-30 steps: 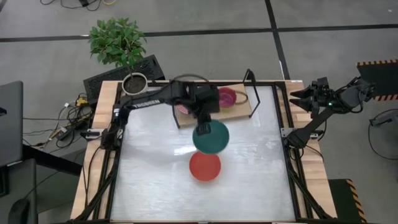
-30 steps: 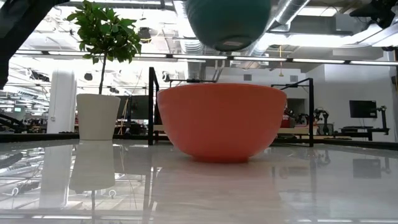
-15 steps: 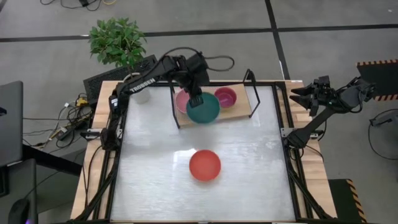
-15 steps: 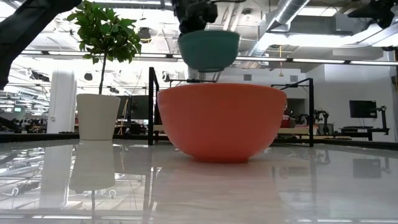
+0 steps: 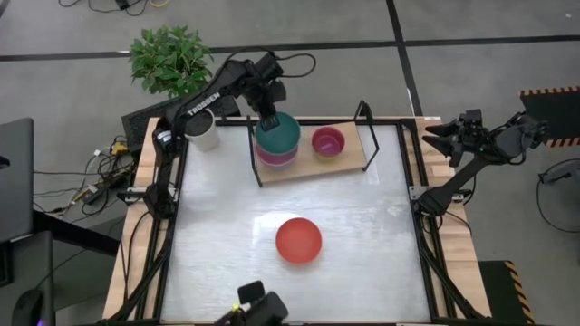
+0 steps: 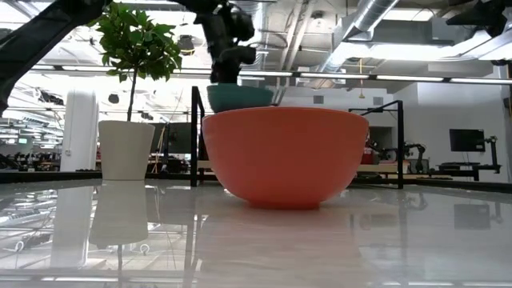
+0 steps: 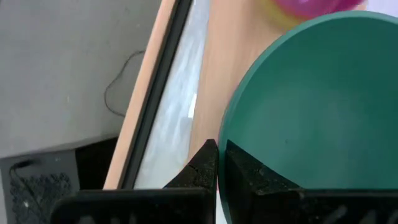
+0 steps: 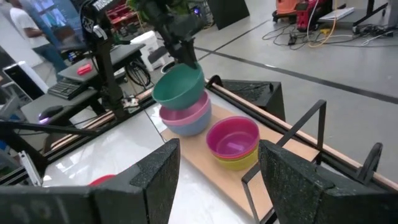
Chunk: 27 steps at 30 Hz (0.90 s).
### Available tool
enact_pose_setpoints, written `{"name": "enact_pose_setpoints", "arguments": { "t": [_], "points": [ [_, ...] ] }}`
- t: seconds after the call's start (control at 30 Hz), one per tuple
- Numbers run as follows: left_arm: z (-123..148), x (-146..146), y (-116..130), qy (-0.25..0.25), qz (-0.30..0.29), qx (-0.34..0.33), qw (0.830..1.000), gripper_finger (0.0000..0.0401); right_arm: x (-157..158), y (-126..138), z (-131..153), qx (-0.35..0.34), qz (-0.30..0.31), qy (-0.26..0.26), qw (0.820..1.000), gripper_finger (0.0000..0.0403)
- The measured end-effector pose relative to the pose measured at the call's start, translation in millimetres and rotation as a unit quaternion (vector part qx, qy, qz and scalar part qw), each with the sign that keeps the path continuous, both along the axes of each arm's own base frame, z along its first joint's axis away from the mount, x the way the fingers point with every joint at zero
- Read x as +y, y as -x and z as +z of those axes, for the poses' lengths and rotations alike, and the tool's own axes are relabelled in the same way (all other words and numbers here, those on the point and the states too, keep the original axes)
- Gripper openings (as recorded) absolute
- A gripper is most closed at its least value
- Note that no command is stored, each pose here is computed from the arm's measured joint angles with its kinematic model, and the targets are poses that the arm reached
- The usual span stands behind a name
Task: Place and stack bowls onto a shelf
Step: Stack the big green bowl on top of the big pink bowl on the shelf
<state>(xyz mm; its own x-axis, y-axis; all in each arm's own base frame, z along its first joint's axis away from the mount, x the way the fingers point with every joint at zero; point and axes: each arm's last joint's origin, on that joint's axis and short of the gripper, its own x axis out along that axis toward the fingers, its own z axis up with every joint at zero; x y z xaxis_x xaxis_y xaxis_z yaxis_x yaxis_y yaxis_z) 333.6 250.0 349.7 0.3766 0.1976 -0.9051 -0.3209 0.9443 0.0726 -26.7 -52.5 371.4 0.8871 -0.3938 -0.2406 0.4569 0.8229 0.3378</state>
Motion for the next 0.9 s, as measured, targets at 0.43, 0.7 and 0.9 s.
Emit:
{"name": "enact_pose_setpoints", "arguments": {
  "t": [0.43,0.7,0.9],
  "points": [
    [-30.7,13.0,4.8,0.031,-0.030,0.016,0.999,0.0000,-0.2,0.1,0.1,-0.004,-0.005,-0.004,1.000,0.0242],
    [-29.1,13.2,1.8,0.040,-0.046,-0.013,0.998,0.0019,-0.2,0.1,0.1,-0.005,-0.006,-0.006,1.000,0.0242],
    [-27.1,10.8,-4.3,0.038,-0.061,-0.037,0.997,0.0080,-0.2,0.0,0.1,-0.007,-0.007,-0.010,1.000,0.0242]
  ]
}}
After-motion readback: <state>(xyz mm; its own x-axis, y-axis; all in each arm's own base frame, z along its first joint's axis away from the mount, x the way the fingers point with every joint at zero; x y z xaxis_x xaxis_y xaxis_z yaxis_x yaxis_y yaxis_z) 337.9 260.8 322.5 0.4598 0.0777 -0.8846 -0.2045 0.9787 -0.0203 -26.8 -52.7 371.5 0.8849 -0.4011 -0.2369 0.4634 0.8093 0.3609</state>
